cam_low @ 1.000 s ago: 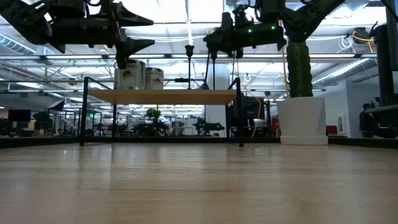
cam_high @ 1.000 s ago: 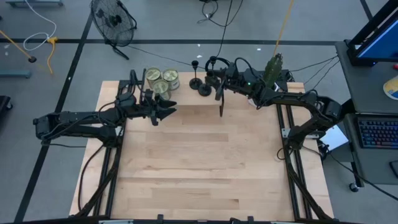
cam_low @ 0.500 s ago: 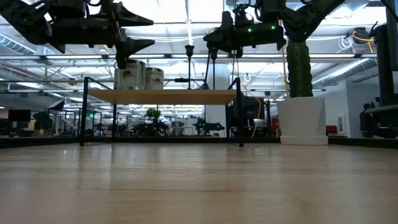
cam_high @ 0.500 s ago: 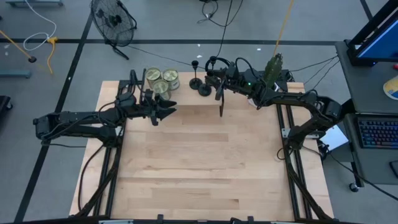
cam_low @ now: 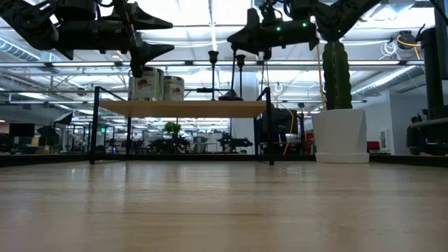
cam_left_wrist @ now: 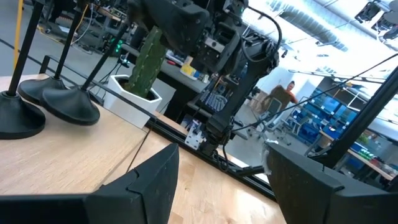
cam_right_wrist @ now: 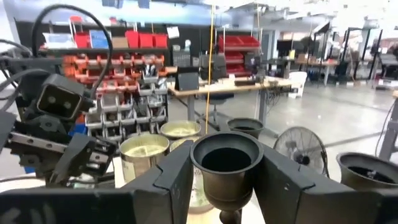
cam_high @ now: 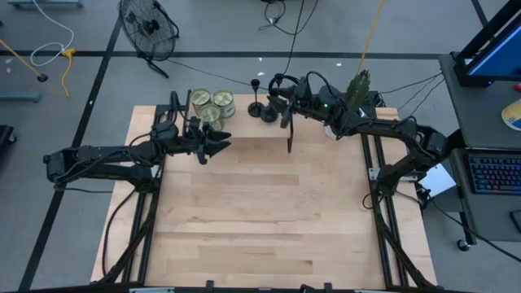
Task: Pick & Place candle stick holders
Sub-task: Put the black candle holder on the shelf
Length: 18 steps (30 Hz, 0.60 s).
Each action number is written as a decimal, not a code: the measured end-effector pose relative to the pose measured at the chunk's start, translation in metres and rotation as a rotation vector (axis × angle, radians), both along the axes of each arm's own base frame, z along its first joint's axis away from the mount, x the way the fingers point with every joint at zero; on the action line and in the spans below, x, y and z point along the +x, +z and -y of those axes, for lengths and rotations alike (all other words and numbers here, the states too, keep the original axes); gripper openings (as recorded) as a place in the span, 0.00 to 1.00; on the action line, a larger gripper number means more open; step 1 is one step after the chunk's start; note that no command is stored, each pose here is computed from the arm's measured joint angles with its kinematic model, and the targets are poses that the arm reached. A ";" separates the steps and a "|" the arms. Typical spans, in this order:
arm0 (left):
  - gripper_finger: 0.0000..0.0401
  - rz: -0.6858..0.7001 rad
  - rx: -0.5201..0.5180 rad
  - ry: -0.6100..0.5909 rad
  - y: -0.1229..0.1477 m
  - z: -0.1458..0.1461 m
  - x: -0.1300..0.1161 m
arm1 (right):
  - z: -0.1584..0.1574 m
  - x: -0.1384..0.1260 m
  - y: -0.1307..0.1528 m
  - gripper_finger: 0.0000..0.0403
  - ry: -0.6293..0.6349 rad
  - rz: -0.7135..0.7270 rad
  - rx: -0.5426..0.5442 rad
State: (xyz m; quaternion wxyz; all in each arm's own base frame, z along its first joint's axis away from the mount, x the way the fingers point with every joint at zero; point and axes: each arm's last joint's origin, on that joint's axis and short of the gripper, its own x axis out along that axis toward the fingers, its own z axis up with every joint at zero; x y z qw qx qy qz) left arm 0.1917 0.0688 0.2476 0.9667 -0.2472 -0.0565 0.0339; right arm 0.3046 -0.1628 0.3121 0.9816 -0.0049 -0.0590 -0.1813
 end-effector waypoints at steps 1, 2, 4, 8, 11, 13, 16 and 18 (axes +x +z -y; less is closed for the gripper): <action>0.60 0.000 0.000 0.000 0.000 0.000 0.000 | 0.000 0.001 0.002 0.34 0.000 -0.014 0.006; 0.60 0.000 0.000 0.000 0.000 0.000 0.000 | 0.001 0.002 0.003 0.34 0.000 -0.030 0.014; 0.60 0.000 0.003 0.000 0.000 0.000 0.000 | 0.002 0.003 0.005 0.34 -0.001 -0.050 0.025; 0.60 0.000 0.003 0.001 0.000 0.000 0.000 | 0.002 0.004 0.009 0.34 0.003 -0.058 0.048; 0.60 -0.001 0.004 0.000 0.000 0.000 0.000 | -0.001 0.003 0.011 0.34 0.009 -0.065 0.055; 0.60 -0.001 0.004 0.001 0.000 0.000 0.000 | -0.005 0.002 0.015 0.34 0.015 -0.060 0.052; 0.60 -0.001 0.004 0.001 0.000 0.000 0.000 | -0.009 0.001 0.016 0.35 -0.003 -0.082 0.060; 0.60 -0.002 0.005 0.001 0.000 0.000 0.000 | -0.010 0.000 0.015 0.35 -0.003 -0.099 0.077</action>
